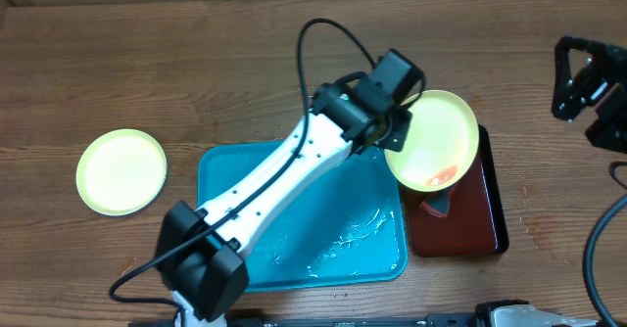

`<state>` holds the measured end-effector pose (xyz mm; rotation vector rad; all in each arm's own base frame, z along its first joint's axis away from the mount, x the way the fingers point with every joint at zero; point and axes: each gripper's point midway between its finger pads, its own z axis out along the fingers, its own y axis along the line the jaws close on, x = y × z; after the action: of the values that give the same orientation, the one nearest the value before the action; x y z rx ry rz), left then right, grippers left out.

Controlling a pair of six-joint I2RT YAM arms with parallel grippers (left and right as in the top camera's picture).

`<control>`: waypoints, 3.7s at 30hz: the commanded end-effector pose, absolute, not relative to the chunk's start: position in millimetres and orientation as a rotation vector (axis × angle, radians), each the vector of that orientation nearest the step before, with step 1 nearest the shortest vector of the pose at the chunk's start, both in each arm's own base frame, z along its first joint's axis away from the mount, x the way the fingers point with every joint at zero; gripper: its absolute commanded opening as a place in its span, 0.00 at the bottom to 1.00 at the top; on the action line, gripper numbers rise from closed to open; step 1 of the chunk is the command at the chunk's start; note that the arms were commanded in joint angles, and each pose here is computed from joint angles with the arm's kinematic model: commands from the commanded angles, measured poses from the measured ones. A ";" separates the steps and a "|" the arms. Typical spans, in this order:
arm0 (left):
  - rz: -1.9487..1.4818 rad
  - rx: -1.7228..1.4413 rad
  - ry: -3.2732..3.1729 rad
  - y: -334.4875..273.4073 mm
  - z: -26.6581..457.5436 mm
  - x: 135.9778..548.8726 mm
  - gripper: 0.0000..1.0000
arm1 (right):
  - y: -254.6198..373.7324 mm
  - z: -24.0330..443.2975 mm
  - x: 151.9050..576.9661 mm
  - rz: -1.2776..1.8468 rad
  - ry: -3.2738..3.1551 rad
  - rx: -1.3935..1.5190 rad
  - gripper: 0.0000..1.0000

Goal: Clean dirty plates on tray and stack at the side
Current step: 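Lift the yellow plate with left gripper and swing it over brown tray, then hold the yellow plate tilted above the brown tray with left gripper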

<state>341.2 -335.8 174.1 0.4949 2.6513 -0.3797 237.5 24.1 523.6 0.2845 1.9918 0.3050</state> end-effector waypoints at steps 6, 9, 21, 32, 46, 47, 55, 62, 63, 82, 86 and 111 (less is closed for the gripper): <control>-0.051 0.639 2.464 -353.1 187.0 363.1 0.04 | 39.1 519.9 245.5 0.315 2.027 0.122 1.00; 0.029 0.688 2.400 -360.3 193.4 362.8 0.04 | 39.6 519.7 245.7 0.317 2.028 0.121 1.00; 0.279 0.775 2.205 -374.1 212.5 349.3 0.04 | 39.8 528.3 248.2 0.321 1.989 0.116 1.00; 0.430 0.866 2.073 -388.2 219.1 335.2 0.04 | 39.9 531.7 249.6 0.323 1.974 0.115 1.00; 0.605 1.162 1.841 -410.4 236.0 321.7 0.04 | 39.9 531.4 249.5 0.323 1.976 0.115 1.00; 0.622 1.166 1.826 -410.3 238.3 323.1 0.04 | 39.9 531.3 249.5 0.323 1.976 0.115 1.00; 0.754 1.323 1.695 -412.6 247.1 327.9 0.04 | 40.0 531.3 249.7 0.323 1.976 0.116 1.00; 0.810 1.404 1.642 -412.6 247.6 327.6 0.04 | 39.9 531.2 249.6 0.323 1.976 0.116 1.00; 0.820 1.411 1.635 -412.3 248.2 328.0 0.04 | 39.9 531.2 249.6 0.323 1.976 0.116 1.00; 0.833 1.276 1.581 -421.7 274.6 338.5 0.04 | 39.9 529.7 249.0 0.322 1.983 0.116 1.00; 0.841 1.219 1.590 -419.2 280.0 340.6 0.04 | 39.9 529.5 249.0 0.322 1.984 0.117 1.00; 0.423 1.338 1.764 -452.1 228.0 303.2 0.04 | 39.8 528.9 248.7 0.322 1.987 0.117 1.00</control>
<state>325.8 -422.2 250.0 1.2225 1.7142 0.6722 253.0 39.8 523.7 0.1257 2.0077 0.3179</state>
